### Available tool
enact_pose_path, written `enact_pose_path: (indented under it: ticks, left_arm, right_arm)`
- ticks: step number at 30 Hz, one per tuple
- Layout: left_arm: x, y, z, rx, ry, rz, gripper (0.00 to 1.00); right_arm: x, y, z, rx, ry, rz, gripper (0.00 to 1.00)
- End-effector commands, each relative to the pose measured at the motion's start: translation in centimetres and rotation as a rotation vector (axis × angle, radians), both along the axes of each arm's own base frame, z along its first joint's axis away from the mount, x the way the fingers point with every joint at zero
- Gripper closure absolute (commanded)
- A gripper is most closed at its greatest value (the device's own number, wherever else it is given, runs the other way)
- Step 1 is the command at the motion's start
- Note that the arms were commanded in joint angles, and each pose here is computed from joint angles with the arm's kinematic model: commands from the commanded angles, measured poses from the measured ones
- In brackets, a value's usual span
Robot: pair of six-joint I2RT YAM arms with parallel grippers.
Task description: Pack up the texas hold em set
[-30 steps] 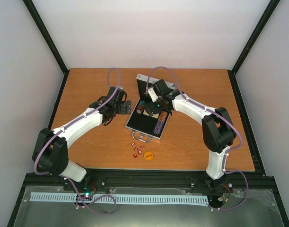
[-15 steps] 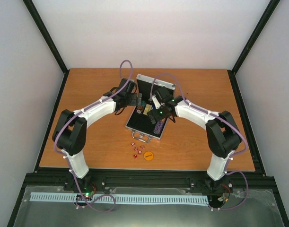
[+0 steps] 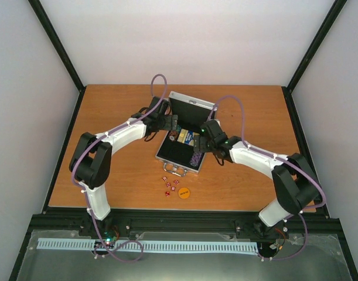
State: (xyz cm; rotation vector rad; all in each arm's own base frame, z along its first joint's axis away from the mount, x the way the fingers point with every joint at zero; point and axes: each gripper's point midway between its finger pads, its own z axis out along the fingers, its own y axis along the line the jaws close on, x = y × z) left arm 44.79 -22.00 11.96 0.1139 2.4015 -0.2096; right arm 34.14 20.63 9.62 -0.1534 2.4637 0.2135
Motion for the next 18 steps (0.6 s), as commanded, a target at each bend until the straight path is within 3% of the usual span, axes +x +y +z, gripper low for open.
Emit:
enact_pose_path:
  ticks: [1,11,18]
  left_arm:
    - [1.2,-0.3,1.5,-0.002,-0.055,-0.008,0.0]
    - [1.2,0.0,1.3,0.015,-0.055,-0.002,0.0]
    - [1.1,0.3,0.7,0.03,-0.046,0.004,0.0]
  right_arm:
    - [3.6,1.0,1.7,0.09,-0.123,-0.152,0.0]
    - [6.0,2.6,-1.8,0.084,-0.105,-0.25,0.0]
    - [5.1,5.1,-0.3,0.091,-0.153,-0.193,0.0]
